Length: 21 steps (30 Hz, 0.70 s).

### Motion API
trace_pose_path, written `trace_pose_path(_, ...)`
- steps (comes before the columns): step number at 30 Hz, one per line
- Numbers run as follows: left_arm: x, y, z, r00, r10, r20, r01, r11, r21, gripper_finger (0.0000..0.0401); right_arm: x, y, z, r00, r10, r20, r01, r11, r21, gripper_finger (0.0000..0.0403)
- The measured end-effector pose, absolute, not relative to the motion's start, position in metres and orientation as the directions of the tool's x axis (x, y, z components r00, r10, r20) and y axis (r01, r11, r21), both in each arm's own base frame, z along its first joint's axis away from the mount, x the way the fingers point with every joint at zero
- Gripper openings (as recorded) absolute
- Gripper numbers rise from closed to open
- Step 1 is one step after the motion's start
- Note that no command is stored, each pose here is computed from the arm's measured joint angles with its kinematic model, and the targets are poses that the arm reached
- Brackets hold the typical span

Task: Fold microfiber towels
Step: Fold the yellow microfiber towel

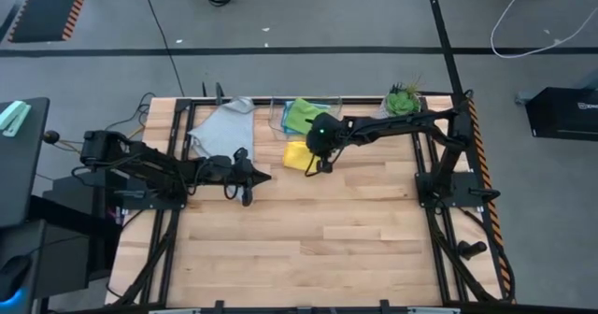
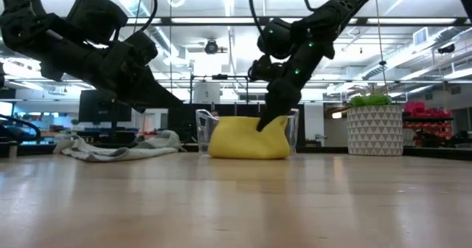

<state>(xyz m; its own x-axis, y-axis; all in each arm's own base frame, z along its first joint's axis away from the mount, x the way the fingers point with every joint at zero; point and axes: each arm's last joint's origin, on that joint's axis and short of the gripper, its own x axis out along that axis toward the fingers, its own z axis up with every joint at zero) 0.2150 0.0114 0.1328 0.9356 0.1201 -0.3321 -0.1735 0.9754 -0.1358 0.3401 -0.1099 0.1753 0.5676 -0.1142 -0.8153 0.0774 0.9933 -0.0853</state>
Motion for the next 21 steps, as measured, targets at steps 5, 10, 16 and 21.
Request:
trace_pose_path(5,0.215,0.011,0.133,0.935,0.120,-0.334,-0.174,0.975,-0.136,0.0008,0.346,-0.113,0.179,0.554,-0.169,-0.815,0.120,0.985,-0.123,0.0088)
trace_pose_path(10,0.215,0.012,0.133,0.935,0.122,-0.334,-0.175,0.975,-0.135,0.0038,0.344,-0.115,0.200,0.578,-0.243,-0.779,0.189,0.969,-0.162,0.0169)
trace_pose_path(16,0.218,0.012,0.136,0.939,0.123,-0.322,-0.167,0.980,-0.111,0.0067,0.326,-0.105,0.242,0.625,-0.271,-0.732,0.273,0.954,-0.121,0.0215)
trace_pose_path(21,0.221,0.012,0.140,0.943,0.129,-0.307,-0.156,0.986,-0.066,0.0037,0.334,-0.075,0.218,0.642,-0.209,-0.738,0.276,0.961,-0.031,0.0116)
